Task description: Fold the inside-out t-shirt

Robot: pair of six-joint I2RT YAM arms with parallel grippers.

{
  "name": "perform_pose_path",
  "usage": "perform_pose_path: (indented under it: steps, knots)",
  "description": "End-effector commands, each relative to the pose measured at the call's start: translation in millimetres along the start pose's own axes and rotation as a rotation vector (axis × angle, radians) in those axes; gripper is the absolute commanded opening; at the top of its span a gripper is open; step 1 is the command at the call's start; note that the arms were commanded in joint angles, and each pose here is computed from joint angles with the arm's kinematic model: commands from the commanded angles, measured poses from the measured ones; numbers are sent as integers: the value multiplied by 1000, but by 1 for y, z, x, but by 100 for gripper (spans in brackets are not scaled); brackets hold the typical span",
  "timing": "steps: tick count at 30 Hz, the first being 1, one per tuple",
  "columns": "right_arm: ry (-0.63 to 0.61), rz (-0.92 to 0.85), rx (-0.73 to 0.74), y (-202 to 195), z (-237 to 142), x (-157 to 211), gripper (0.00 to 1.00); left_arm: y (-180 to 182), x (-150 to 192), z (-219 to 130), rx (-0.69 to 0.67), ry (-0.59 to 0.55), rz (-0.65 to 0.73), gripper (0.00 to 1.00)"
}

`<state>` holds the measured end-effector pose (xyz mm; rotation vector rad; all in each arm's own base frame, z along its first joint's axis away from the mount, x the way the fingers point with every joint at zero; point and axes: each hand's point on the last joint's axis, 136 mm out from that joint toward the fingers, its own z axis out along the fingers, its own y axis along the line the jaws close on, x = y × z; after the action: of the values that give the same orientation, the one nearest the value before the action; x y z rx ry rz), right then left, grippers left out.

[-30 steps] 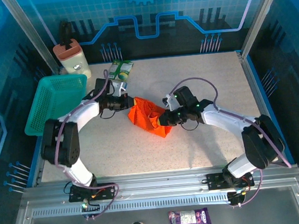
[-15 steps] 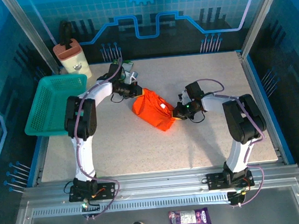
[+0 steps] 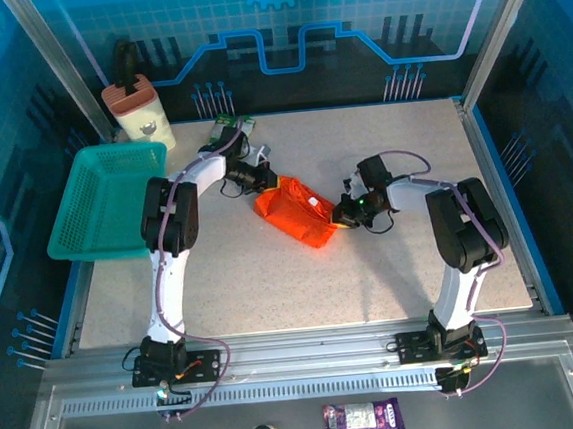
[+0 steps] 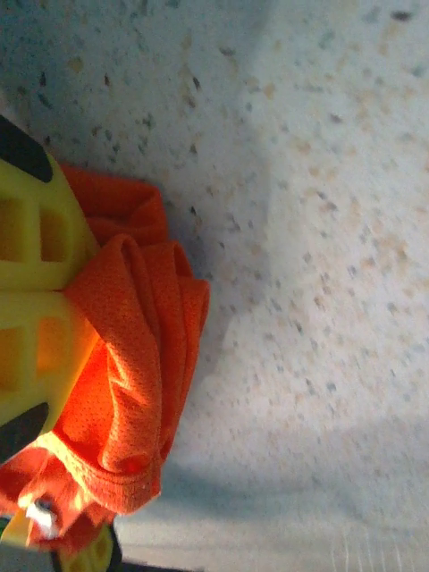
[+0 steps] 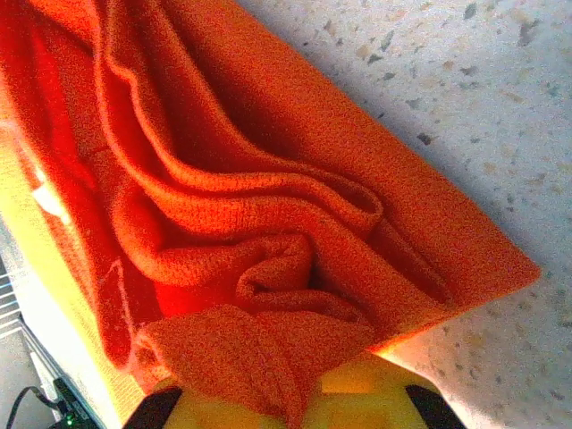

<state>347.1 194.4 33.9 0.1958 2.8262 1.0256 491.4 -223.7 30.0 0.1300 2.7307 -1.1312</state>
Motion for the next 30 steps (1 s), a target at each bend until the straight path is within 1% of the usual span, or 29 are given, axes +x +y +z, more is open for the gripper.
perform_pose_path:
  steps: [1, 4, 7, 9, 11, 15, 18, 20, 22, 23, 24, 27, 30]
  knots:
    - [-39, -40, -20, 19, -27, -13, 0, 17, 8, 5, -82, 30, -30, 0]
    - [-50, -62, -13, 25, -31, -19, 0, 23, 13, 4, -111, 29, -35, 0]
    - [-59, -44, 40, 11, -27, -33, 1, 26, 17, 5, -117, 27, -33, 0]
    - [-74, -14, 57, 0, -23, -45, 5, 29, 19, 7, -120, 28, -34, 0]
    - [-76, 12, 110, -16, -17, -53, 5, 29, 19, 7, -120, 26, -33, 0]
    - [-43, 58, 163, -41, -4, -50, 4, 25, 16, -2, -137, 0, -19, 0]
    - [-23, 87, 194, -57, 2, -47, 4, 20, 9, -16, -151, -37, -20, 1]
    - [-23, 94, 186, -60, 2, -47, 5, 20, 6, -26, -169, -60, -35, 2]
    - [-32, 89, 199, -59, -2, -49, 7, 24, 4, -36, -213, -83, -64, 8]
    - [-38, 80, 197, -56, -5, -51, 9, 25, 5, -41, -230, -88, -71, 10]
    - [-48, 69, 188, -51, -8, -54, 14, 22, 4, -46, -235, -98, -74, 14]
    - [-80, 21, 101, -25, -19, -63, 34, 3, 0, -64, -213, -138, -66, 28]
    - [-115, -33, 73, -2, -39, -67, 41, -14, -1, -86, -218, -182, -53, 38]
